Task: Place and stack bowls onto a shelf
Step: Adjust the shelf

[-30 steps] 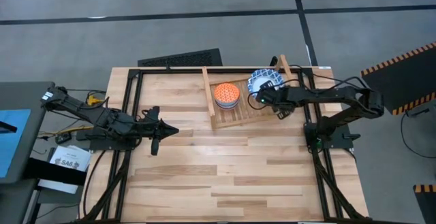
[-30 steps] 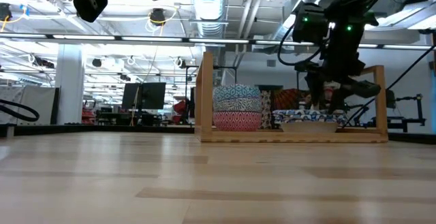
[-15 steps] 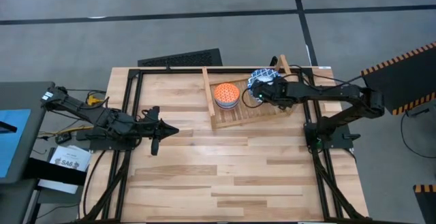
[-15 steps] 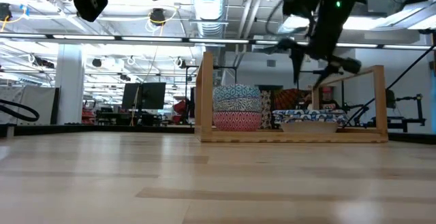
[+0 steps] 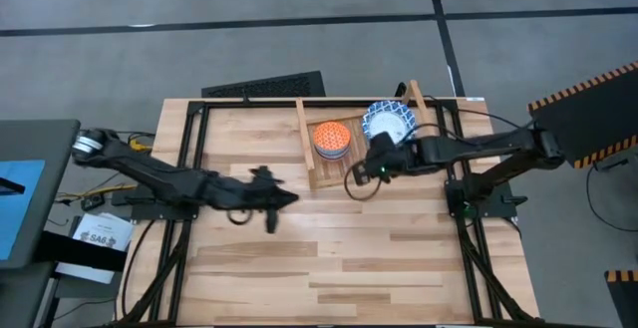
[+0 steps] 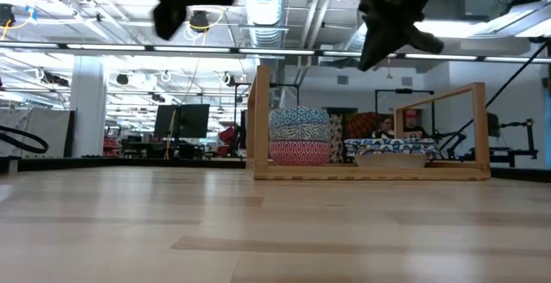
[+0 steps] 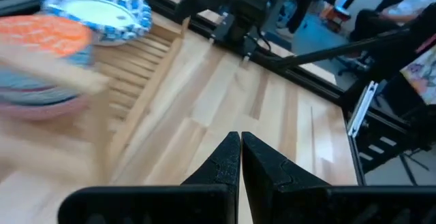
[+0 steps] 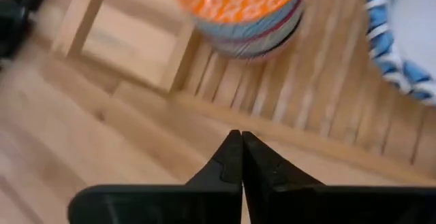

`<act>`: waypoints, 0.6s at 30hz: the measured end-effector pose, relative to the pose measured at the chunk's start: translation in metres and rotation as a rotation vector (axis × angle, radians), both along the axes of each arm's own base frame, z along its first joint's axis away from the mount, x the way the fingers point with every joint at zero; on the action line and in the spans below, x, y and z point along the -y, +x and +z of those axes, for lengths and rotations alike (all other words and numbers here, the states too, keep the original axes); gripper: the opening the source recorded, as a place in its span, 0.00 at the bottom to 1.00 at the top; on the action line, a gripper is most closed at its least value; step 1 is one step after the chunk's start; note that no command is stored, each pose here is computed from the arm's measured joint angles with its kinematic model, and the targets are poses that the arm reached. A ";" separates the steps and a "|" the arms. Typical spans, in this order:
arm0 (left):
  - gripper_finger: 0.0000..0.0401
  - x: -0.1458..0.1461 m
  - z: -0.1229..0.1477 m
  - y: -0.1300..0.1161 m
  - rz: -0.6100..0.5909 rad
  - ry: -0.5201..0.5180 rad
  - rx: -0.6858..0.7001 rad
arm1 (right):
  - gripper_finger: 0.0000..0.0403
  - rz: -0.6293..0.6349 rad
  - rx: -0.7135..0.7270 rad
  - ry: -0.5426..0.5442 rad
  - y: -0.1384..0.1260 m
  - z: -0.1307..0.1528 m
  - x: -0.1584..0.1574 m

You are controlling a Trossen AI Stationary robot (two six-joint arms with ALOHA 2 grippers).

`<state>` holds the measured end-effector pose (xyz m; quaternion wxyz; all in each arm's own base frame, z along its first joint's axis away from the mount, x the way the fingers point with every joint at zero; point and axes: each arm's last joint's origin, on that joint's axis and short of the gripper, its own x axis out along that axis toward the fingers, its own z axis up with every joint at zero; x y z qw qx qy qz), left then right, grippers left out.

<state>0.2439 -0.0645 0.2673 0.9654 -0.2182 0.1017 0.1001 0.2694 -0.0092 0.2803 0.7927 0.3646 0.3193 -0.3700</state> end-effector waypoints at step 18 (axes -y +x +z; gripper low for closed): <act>0.00 -0.007 -0.032 0.155 0.476 -0.374 0.060 | 0.05 -0.039 0.190 -0.113 -0.086 0.062 -0.018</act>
